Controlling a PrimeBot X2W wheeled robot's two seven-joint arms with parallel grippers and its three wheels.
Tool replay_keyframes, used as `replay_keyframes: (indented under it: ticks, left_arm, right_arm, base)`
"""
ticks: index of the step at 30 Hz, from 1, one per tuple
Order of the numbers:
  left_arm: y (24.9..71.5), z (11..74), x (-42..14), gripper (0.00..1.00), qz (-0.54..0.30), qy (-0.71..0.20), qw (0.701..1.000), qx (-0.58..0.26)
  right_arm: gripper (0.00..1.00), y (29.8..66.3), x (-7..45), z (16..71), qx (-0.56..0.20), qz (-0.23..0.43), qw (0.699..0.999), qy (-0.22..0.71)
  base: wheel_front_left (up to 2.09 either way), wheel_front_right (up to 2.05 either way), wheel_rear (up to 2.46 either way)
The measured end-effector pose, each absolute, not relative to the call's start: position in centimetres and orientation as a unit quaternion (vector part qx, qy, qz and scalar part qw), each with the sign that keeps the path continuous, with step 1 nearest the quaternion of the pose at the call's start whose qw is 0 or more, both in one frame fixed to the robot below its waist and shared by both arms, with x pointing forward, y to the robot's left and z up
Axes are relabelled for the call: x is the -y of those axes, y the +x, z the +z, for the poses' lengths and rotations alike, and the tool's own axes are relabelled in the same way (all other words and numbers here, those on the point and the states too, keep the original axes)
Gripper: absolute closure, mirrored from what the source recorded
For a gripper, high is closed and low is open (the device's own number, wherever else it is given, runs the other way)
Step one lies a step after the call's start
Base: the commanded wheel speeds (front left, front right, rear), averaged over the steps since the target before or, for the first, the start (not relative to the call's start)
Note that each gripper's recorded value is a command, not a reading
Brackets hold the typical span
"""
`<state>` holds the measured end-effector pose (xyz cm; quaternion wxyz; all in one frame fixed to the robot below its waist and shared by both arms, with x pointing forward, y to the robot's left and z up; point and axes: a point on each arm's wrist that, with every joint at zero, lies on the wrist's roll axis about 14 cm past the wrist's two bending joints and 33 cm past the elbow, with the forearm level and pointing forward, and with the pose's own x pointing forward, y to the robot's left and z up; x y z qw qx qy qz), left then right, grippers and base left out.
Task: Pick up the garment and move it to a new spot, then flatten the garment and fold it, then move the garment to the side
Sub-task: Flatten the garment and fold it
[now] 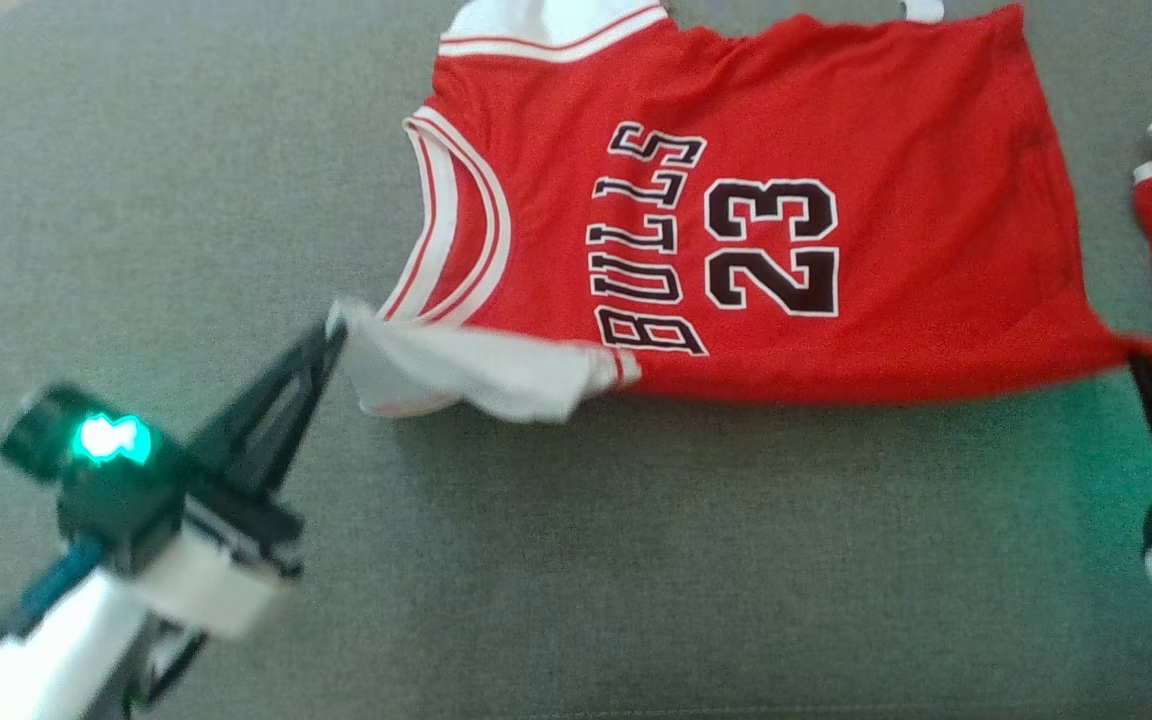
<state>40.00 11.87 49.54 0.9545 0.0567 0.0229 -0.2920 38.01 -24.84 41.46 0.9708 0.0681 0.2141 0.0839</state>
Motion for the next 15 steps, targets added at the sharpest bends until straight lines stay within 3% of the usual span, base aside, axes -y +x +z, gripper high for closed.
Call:
replay_keyframes:
  ticks: [9,15]
  left_arm:
    - [49.2,50.4,-9.9,1.0,-0.319,0.1,0.942,0.019]
    - [52.7,48.5,-9.2,1.0,-0.328,0.121,0.937,0.009]
  right_arm:
    - [1.0,45.0,24.8,41.2,-0.213,0.081,0.972,0.064]
    - [1.0,48.0,24.1,40.4,-0.215,0.093,0.971,0.058]
  base:
    - [0.0,0.0,0.0]
    - [0.0,0.0,0.0]
